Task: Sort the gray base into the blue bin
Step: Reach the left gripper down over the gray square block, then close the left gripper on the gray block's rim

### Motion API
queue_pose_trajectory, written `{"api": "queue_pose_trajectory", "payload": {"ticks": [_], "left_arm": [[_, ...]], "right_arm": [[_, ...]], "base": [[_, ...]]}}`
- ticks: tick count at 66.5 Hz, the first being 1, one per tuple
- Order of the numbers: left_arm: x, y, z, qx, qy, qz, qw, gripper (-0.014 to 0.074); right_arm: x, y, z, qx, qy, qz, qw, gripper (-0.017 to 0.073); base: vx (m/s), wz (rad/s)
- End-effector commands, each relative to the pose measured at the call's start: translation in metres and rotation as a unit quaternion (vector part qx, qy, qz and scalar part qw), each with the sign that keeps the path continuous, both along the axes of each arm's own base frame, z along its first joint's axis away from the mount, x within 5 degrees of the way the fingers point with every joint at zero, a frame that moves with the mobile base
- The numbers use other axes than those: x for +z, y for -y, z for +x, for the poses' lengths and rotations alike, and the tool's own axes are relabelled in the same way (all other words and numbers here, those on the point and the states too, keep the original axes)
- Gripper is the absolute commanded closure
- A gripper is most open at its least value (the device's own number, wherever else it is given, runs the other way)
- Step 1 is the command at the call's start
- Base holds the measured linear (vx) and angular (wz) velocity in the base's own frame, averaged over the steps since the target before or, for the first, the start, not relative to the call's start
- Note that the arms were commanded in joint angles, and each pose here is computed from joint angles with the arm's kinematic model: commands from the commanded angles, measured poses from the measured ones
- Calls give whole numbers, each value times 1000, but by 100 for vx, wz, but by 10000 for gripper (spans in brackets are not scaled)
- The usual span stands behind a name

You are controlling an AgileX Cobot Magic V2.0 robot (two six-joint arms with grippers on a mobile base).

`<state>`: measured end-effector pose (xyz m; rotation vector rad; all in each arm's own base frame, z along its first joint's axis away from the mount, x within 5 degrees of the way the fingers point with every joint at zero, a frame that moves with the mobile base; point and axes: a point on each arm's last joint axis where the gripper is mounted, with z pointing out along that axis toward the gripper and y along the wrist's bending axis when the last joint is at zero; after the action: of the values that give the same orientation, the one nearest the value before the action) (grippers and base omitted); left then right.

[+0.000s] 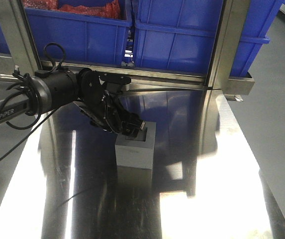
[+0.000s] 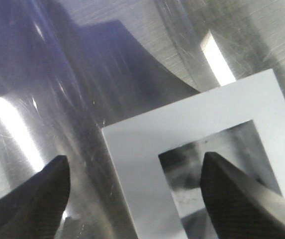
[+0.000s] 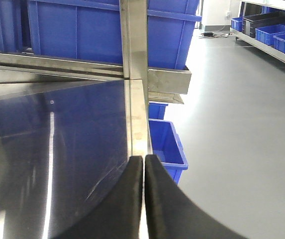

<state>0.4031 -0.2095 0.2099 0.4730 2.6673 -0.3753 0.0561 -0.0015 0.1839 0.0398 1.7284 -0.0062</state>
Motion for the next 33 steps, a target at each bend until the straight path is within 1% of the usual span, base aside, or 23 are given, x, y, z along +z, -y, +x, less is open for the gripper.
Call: {"api": "queue_pose_trajectory", "payload": {"ticks": [1,10,24,29,33], "left_arm": [[27,3,-1,2,32,-23,999,56],[16,4,0,0,11,-13,1000,56],[16,4,0,-1,10,-12,1000,61],[16,3,-1,-3,11,-9,1000,94],[16,3,-1,-3,11,-9,1000,154]], "right_arm": [[5,0,2,-1,26,-10,1000,564],[5,0,2,-1,26,-10,1000,564],[5,0,2,-1,26,-10,1000,564],[5,0,2,-1,26,-10,1000,564],[5,0,2,-1,26,-10,1000,564]], "base": [[0,0],[0,0],[0,0],[0,0],[0,0]]}}
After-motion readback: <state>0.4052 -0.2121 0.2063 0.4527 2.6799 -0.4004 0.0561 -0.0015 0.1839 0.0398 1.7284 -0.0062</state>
